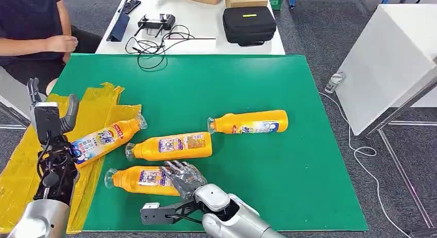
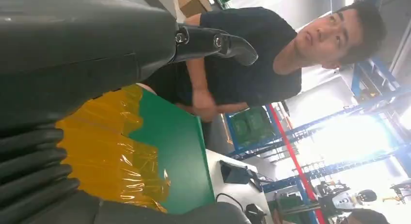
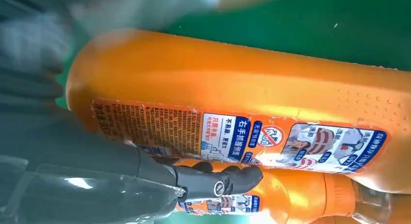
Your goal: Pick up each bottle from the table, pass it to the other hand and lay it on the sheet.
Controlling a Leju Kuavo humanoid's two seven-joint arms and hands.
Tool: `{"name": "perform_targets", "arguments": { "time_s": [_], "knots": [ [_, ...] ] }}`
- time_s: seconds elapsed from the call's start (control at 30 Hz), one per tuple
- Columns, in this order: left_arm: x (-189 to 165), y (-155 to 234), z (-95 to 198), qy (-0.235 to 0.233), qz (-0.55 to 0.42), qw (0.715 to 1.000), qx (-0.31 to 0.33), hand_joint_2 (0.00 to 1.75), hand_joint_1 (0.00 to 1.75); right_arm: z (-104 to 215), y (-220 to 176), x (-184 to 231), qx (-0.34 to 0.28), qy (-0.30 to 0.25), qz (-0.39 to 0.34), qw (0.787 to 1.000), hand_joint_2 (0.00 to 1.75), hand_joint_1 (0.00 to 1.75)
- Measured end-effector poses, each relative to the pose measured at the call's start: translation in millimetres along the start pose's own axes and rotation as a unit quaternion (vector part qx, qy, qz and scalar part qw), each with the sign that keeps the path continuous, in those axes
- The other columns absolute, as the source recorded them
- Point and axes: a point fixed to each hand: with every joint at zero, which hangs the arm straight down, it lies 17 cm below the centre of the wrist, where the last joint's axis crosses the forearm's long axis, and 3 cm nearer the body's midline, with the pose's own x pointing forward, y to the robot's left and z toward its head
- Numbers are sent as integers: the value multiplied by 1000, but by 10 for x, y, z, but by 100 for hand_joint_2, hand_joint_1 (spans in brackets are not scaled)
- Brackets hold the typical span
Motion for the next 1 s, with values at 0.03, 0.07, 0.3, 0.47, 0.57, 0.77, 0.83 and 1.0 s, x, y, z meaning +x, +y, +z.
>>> {"name": "perform_targets", "arguments": {
  "time_s": [0.03, 0.07, 0.3, 0.47, 0.57, 0.77, 0.83, 1.0],
  "knots": [
    [0, 0, 0, 0, 0, 1000, 0, 0, 0, 0, 3, 1, 0, 0, 1, 1000, 175, 0],
    [0, 1, -1, 0, 0, 1000, 0, 0, 0, 2, 16, 0, 3, 0, 2, 1000, 175, 0],
    [51, -8, -40, -5, 3, 1000, 1, 0, 0, 14, 99, -3, 18, -3, 14, 1000, 175, 175],
    [109, -25, -79, -10, 8, 1000, 2, 0, 0, 23, 152, -51, 23, -1, 19, 1000, 175, 175],
    [108, -30, -73, -10, 11, 1000, 2, 0, 0, 23, 148, -60, 22, 0, 17, 1000, 175, 175],
    [118, -51, -66, -10, 20, 1000, 0, 0, 0, 22, 109, -65, 23, -9, -26, 999, 175, 175],
    [126, -68, -62, -11, 24, 1000, -3, 0, 0, 21, 63, -70, 23, -16, -53, 998, 175, 175],
    [137, -158, -30, -7, 55, 998, -24, 0, 0, 62, -183, 19, 3, -61, -173, 983, 175, 175]
  ]
}}
